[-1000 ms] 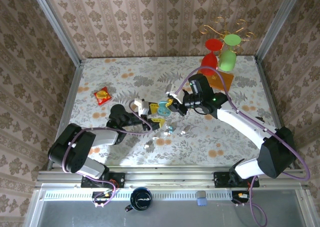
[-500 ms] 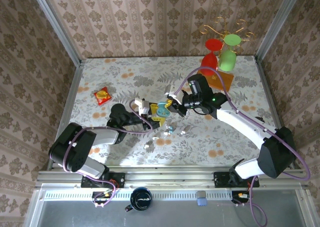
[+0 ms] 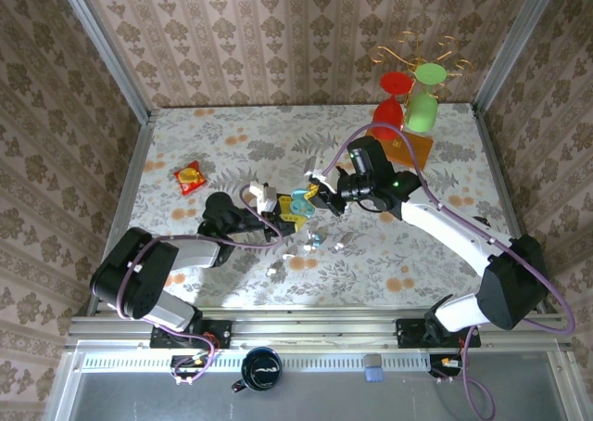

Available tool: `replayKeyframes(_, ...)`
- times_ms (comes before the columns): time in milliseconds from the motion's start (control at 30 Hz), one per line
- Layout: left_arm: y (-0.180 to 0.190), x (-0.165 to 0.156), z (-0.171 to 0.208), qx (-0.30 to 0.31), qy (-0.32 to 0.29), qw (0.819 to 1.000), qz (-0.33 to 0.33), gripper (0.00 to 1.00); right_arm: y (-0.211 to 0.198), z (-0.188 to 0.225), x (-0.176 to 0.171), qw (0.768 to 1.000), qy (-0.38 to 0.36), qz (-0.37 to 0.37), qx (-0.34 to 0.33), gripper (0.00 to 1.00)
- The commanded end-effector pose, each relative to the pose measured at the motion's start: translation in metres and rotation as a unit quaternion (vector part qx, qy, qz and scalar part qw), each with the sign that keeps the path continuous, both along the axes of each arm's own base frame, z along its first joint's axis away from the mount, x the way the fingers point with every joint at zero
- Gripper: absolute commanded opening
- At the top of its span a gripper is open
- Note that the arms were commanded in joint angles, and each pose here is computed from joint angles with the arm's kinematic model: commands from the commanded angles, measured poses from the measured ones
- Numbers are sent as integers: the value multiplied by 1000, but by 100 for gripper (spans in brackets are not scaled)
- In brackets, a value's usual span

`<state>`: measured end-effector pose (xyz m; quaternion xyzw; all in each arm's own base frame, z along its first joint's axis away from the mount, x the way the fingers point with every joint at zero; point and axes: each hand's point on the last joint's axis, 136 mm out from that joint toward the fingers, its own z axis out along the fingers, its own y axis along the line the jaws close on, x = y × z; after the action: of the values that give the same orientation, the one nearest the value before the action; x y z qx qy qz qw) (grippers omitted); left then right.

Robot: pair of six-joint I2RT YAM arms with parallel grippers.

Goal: Insert the wireless bluetooth earbuds into the charging case

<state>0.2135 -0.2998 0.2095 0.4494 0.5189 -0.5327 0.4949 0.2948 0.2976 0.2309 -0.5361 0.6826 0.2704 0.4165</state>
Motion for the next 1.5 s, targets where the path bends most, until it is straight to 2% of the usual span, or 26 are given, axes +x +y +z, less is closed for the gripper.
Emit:
replayKeyframes(0, 2, -2, 11, -12, -25, 1000, -5, 37, 4, 12, -5, 1000, -6, 13, 14, 8)
replayKeyframes(133, 3, -1, 8, -10, -25, 1000, 3, 37, 3, 16, -3, 1000, -15, 5, 21, 49)
replayKeyframes(233, 5, 2, 5, -7, -29, 999, 16, 37, 0, 32, -8, 999, -31, 2, 43, 67)
replayKeyframes(333, 7, 7, 1, -5, -32, 999, 27, 37, -3, 41, -12, 997, -33, -2, 67, 75)
replayKeyframes(467, 10, 11, 0, -4, -36, 999, 40, 37, -14, 53, -18, 993, -43, -23, 106, 80)
replayKeyframes(567, 14, 16, 0, -4, -38, 998, 54, 37, -31, 59, -17, 988, -37, -65, 135, 83)
replayKeyframes(633, 17, 22, 1, -6, -35, 997, 66, 37, -48, 54, -14, 982, -23, -111, 152, 89)
replayKeyframes(800, 25, 32, 7, -10, -43, 994, 96, 36, -95, 23, -3, 945, 50, -247, 209, 90)
replayKeyframes(867, 29, 36, 10, -13, -49, 993, 109, 36, -111, 3, -1, 918, 101, -313, 221, 88)
replayKeyframes(933, 31, 37, 12, -15, -55, 992, 115, 36, -117, -14, -3, 899, 149, -345, 223, 87)
replayKeyframes(1067, 39, 47, 17, -17, -61, 990, 130, 36, -111, -40, -8, 868, 236, -355, 253, 83)
replayKeyframes(1167, 40, 49, 20, -19, -63, 989, 134, 36, -103, -72, -6, 843, 306, -380, 226, 80)
replayKeyframes(1233, 41, 51, 21, -20, -65, 988, 136, 36, -90, -88, -9, 841, 328, -381, 200, 79)
replayKeyframes(1333, 41, 52, 22, -21, -66, 988, 138, 36, -76, -114, -7, 827, 352, -404, 168, 66)
replayKeyframes(1467, 42, 51, 24, -23, -68, 987, 142, 36, -52, -142, -5, 819, 387, -406, 126, 61)
